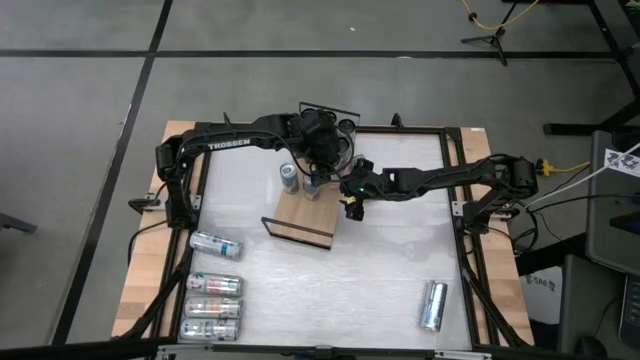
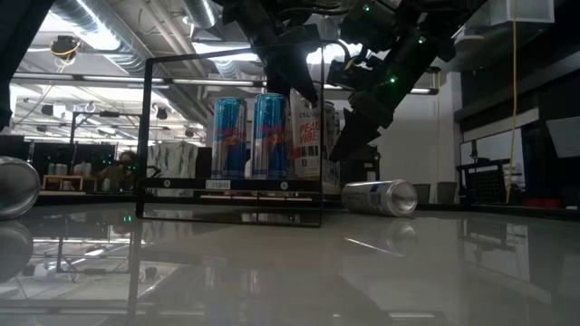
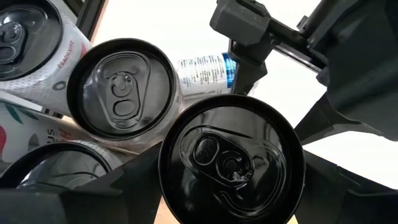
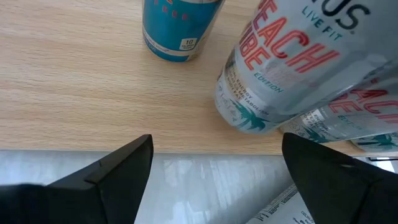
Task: Place canned beverage on shelf
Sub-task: Put the top right pink soda can on the shelf aligned with the other pink soda can
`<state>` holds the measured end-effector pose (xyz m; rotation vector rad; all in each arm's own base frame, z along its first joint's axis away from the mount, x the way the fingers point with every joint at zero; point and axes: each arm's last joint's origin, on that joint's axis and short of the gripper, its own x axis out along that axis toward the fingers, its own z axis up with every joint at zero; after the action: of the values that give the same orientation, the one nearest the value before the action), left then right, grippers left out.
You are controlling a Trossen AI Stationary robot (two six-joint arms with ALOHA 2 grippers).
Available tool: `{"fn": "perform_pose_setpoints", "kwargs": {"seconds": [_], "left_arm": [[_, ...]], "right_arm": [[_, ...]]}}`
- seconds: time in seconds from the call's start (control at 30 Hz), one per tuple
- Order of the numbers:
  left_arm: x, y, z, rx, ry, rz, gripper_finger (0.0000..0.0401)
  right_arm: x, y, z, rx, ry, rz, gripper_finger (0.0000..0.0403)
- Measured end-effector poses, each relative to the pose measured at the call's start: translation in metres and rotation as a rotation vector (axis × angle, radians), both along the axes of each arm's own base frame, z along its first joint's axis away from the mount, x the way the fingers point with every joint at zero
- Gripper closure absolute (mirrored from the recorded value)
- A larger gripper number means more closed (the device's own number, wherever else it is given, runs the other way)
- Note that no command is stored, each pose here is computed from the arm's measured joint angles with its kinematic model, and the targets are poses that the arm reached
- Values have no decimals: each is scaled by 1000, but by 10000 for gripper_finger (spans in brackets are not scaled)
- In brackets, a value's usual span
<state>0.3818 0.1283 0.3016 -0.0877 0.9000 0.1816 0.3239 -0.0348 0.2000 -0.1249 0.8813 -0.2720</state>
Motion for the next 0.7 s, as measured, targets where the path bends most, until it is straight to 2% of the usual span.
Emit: {"fn": "perform_pose_setpoints", "kwargs": {"seconds": [0.7], "left_arm": [[2,-4,0,8,2,-4,128]], "right_arm": [[0,0,0,0,1,0,52]]}}
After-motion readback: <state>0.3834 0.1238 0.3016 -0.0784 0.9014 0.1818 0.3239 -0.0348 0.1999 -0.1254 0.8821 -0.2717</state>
